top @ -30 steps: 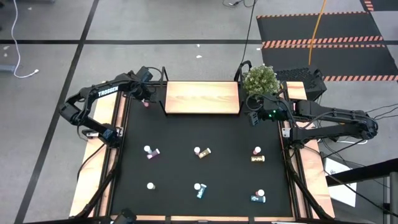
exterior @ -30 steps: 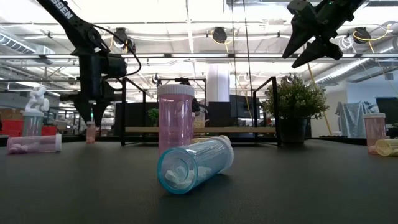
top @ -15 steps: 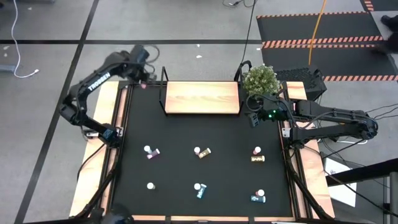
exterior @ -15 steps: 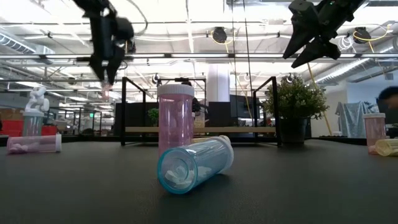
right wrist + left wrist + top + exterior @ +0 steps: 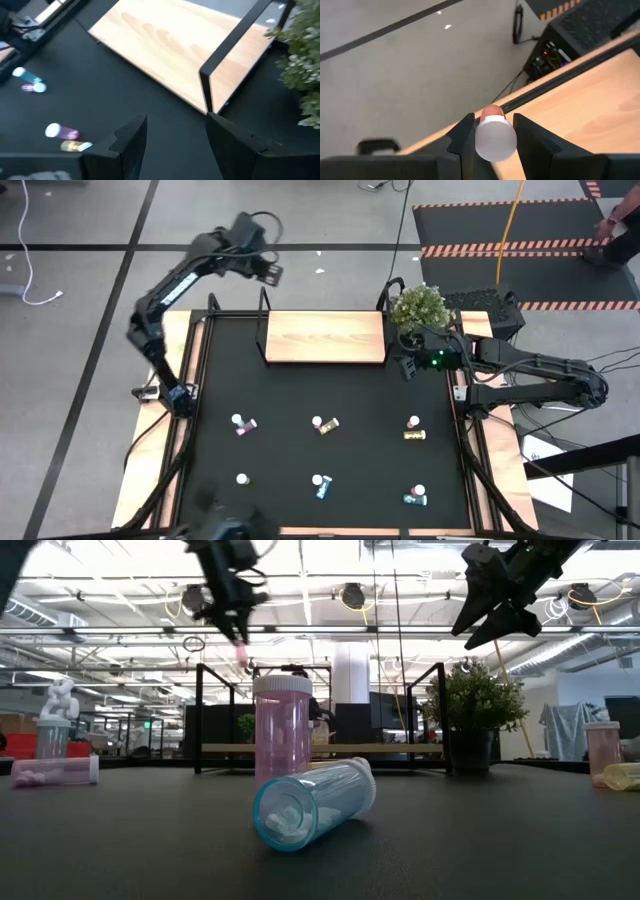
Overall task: Pick and place medicine bottles onto shelf by color
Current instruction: Put the top orange pill bottle on the shelf
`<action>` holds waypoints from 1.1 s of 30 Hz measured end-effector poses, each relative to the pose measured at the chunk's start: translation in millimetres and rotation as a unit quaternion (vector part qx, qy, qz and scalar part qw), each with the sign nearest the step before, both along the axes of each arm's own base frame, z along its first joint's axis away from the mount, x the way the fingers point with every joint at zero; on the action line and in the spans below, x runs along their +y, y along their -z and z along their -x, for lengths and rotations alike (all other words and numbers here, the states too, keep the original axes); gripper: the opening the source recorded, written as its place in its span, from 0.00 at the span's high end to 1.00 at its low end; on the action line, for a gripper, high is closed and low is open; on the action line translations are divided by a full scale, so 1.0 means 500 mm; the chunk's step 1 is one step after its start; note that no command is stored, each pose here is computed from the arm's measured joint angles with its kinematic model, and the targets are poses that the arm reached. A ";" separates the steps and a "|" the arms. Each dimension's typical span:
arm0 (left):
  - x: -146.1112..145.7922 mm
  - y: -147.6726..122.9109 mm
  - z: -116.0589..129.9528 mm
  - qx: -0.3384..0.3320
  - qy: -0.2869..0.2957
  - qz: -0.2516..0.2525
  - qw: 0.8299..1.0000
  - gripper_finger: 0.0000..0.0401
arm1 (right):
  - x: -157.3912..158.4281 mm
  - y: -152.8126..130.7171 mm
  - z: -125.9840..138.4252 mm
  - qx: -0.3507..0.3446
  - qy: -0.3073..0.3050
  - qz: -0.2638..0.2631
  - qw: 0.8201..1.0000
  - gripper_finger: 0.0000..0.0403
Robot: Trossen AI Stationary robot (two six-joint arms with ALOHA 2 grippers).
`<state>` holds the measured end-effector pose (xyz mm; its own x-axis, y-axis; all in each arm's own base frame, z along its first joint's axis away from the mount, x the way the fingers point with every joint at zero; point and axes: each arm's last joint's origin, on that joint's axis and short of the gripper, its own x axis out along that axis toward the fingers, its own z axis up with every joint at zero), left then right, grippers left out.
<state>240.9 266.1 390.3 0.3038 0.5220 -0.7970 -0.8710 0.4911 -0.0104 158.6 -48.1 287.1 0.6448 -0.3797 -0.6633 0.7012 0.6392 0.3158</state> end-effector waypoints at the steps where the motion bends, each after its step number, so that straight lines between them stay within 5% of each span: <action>1: 0.004 0.005 -0.023 0.003 0.013 -0.001 1.000 0.70 | -0.001 0.000 0.000 0.000 0.001 0.001 1.000 0.51; 10: 0.018 0.121 -0.151 0.113 0.133 0.050 0.983 0.70 | -0.003 0.002 0.003 0.004 0.009 -0.005 1.000 0.51; 20: 0.050 0.248 -0.167 0.174 0.131 0.119 0.969 0.68 | -0.003 0.002 0.003 0.003 0.015 -0.007 1.000 0.51; 33: 0.055 0.306 -0.165 0.171 0.103 0.114 0.973 0.68 | -0.004 0.001 0.003 0.004 0.024 0.001 1.000 0.51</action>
